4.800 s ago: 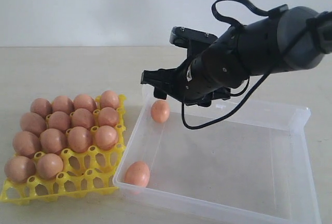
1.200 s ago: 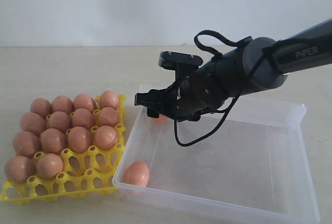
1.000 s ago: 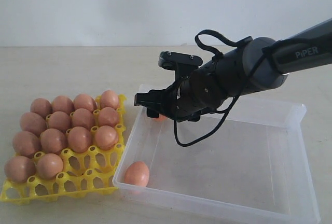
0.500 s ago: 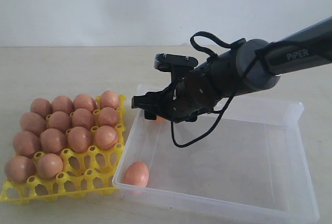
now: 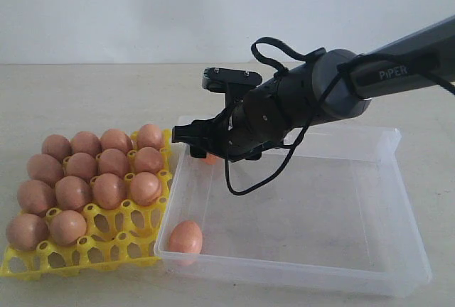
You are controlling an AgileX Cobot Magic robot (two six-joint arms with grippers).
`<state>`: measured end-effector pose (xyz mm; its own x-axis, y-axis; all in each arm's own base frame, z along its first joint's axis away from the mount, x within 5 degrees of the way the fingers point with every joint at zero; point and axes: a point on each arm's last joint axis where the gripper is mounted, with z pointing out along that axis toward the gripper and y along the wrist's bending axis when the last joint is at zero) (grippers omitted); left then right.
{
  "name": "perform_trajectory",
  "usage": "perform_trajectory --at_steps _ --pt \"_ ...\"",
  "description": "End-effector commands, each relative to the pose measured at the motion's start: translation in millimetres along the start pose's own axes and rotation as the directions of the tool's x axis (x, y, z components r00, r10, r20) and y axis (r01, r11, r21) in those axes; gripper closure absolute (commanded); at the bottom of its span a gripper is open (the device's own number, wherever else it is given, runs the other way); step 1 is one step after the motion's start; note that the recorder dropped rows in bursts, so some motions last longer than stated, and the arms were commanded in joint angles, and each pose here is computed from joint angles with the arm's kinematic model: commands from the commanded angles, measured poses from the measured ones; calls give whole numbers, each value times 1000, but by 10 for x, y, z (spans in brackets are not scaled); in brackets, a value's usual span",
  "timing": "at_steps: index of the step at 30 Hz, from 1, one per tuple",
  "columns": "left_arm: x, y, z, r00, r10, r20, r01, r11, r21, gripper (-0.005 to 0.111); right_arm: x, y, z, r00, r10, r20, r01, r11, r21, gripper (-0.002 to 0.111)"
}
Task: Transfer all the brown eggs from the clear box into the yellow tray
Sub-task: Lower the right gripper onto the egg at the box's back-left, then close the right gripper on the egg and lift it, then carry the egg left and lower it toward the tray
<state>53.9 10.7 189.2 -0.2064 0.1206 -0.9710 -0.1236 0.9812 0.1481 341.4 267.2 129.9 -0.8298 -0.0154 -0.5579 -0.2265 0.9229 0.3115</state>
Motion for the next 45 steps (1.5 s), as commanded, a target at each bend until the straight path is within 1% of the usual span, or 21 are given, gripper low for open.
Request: perform_trajectory --at_steps 1,5,6,7,14,19,28,32,35,37,41,45 --pt "10 -1 2 1000 -4 0 4 1000 -1 85 -28 36 -11 1000 -17 16 17 1000 -13 65" --pt "10 -1 2 1000 -4 0 4 1000 -1 85 -26 35 -11 1000 -17 15 17 1000 -12 100" --pt "10 -1 2 1000 -4 0 4 1000 -1 85 -26 35 -11 1000 -20 15 20 1000 -12 105" --pt "10 -1 2 1000 -4 0 4 1000 -1 85 -26 35 -11 1000 -20 15 20 1000 -12 109" --pt "10 -1 2 1000 -4 0 4 1000 -1 85 -17 24 -61 998 -55 -22 56 998 13 108" --pt "10 -1 2 1000 -4 0 4 1000 -1 85 -81 49 -252 986 -159 -43 160 987 27 108" --pt "10 -1 2 1000 -4 0 4 1000 -1 85 -322 175 -843 964 -261 54 262 965 0 108" --pt "10 -1 2 1000 -4 0 4 1000 -1 85 -217 124 -1017 945 -316 81 317 948 -9 108" --pt "10 -1 2 1000 -4 0 4 1000 -1 85 -89 133 -1162 899 -410 154 419 907 -30 108" --pt "10 -1 2 1000 -4 0 4 1000 -1 85 4 168 -1262 855 -467 224 488 872 -45 108" --pt "10 -1 2 1000 -4 0 4 1000 -1 85 167 280 -1396 805 -469 363 533 841 -94 108" --pt "10 -1 2 1000 -4 0 4 1000 -1 85 319 485 -1476 737 -443 511 587 794 -159 108"
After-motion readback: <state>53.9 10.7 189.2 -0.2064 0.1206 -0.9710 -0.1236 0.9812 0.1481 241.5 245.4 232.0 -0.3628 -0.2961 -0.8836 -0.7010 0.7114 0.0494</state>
